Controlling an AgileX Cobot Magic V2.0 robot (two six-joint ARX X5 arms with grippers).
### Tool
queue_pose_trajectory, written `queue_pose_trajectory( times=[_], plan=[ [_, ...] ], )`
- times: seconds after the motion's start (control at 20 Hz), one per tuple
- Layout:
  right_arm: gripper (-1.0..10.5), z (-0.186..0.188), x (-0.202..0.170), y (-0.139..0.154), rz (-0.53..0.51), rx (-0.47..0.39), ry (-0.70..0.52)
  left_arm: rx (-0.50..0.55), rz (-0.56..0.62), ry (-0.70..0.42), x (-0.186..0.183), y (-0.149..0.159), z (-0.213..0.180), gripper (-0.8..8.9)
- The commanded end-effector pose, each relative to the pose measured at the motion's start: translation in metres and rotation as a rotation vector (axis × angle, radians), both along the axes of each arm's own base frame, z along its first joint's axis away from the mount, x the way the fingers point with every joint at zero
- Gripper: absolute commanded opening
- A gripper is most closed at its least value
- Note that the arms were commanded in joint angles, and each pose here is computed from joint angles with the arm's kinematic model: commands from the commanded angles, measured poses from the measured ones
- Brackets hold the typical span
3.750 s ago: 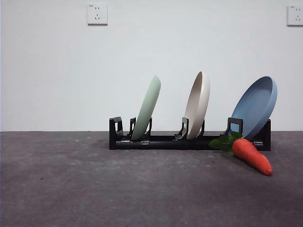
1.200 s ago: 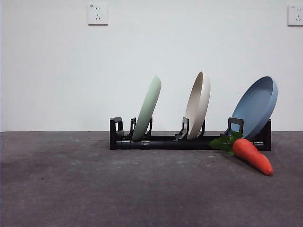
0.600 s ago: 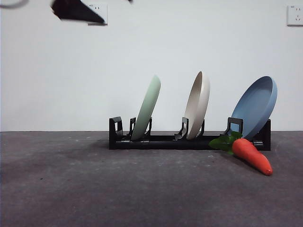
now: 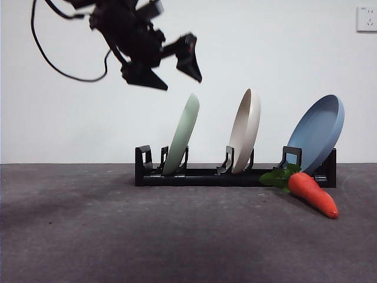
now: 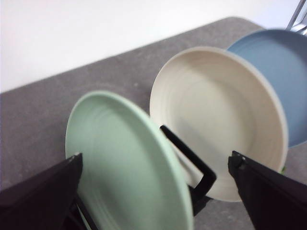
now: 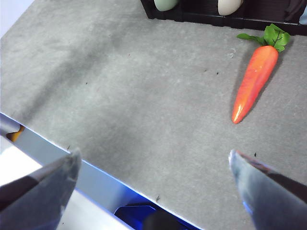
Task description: Take the green plate from the plate rack,put the plate on the table,take the carrot from the table,put the carrot in the plate
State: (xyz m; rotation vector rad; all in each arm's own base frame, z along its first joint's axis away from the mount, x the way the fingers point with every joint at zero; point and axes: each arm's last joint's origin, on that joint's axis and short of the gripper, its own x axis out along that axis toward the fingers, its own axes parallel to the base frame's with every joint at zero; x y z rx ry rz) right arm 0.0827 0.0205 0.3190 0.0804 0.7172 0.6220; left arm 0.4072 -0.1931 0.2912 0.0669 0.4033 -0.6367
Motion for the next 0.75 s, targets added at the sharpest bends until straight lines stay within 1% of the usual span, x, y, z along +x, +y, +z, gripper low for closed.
queue_pose_trajectory(
  times=[0.05, 0.15, 0.25, 0.4, 0.5, 0.65, 0.75],
  plan=[
    [6.3, 0.0, 0.0, 0.0, -0.005, 0.005, 0.001, 0.027, 0.011, 0.006, 0.006, -0.006, -0.016, 5.51],
    [6.3, 0.0, 0.0, 0.0, -0.006, 0.005, 0.001, 0.034, 0.01, 0.019, 0.009, -0.008, -0.023, 5.37],
    [6.3, 0.001, 0.0, 0.0, -0.009, 0.009, 0.004, 0.052, -0.005, 0.022, 0.009, -0.012, -0.029, 4.6],
    [6.3, 0.001, 0.0, 0.0, -0.01, 0.01, 0.005, 0.055, -0.017, 0.021, 0.007, -0.017, -0.03, 4.53],
    [6.3, 0.0, 0.0, 0.0, -0.01, 0.009, 0.005, 0.057, -0.022, 0.027, 0.006, -0.018, -0.031, 3.72],
    [6.3, 0.001, 0.0, 0.0, -0.01, 0.01, 0.005, 0.067, -0.03, 0.05, 0.004, -0.02, -0.033, 3.65],
    [6.3, 0.001, 0.0, 0.0, -0.01, 0.01, 0.005, 0.073, -0.038, 0.066, 0.002, -0.021, -0.034, 2.78]
  ],
)
